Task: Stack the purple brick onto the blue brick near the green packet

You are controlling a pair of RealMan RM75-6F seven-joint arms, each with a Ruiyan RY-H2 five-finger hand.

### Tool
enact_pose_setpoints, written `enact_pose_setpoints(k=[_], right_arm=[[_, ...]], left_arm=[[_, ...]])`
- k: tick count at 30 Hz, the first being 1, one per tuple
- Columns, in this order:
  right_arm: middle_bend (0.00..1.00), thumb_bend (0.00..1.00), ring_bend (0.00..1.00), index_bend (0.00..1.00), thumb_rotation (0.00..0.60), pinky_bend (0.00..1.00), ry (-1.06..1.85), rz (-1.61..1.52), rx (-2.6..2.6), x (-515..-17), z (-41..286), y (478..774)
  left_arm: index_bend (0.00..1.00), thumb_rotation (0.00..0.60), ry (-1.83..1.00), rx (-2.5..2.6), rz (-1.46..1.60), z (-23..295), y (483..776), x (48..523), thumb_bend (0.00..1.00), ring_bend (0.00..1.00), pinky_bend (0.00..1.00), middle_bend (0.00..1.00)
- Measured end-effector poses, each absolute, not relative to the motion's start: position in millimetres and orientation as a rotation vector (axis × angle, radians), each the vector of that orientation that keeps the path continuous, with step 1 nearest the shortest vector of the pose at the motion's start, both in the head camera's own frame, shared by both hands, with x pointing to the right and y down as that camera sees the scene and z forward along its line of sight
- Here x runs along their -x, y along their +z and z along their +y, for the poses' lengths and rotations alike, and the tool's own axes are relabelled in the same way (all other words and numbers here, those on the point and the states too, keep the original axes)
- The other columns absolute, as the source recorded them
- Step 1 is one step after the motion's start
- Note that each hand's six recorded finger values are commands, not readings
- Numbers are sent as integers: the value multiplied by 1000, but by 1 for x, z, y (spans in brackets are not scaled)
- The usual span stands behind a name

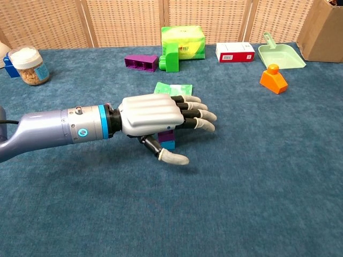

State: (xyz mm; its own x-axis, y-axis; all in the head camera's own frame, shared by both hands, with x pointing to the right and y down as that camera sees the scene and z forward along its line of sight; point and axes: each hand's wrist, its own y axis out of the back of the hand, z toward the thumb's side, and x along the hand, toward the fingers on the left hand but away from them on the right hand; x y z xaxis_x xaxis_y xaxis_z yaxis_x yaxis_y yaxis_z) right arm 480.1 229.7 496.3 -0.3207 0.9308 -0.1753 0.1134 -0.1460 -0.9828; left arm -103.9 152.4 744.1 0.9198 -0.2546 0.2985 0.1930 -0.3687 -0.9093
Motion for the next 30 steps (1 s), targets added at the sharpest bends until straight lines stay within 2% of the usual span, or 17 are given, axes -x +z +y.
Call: enact_pose_setpoints(k=[15, 30], right_arm=[[202, 69, 0, 431, 600, 27, 1543, -1440, 1219, -479, 229, 497], [203, 69, 0, 431, 600, 27, 1541, -1388, 1228, -477, 219, 496]], left_arm=[[113, 0, -482, 1899, 55, 153, 746, 109, 248, 0, 0, 0], [113, 0, -454, 2008, 276, 123, 715, 109, 248, 0, 0, 0]])
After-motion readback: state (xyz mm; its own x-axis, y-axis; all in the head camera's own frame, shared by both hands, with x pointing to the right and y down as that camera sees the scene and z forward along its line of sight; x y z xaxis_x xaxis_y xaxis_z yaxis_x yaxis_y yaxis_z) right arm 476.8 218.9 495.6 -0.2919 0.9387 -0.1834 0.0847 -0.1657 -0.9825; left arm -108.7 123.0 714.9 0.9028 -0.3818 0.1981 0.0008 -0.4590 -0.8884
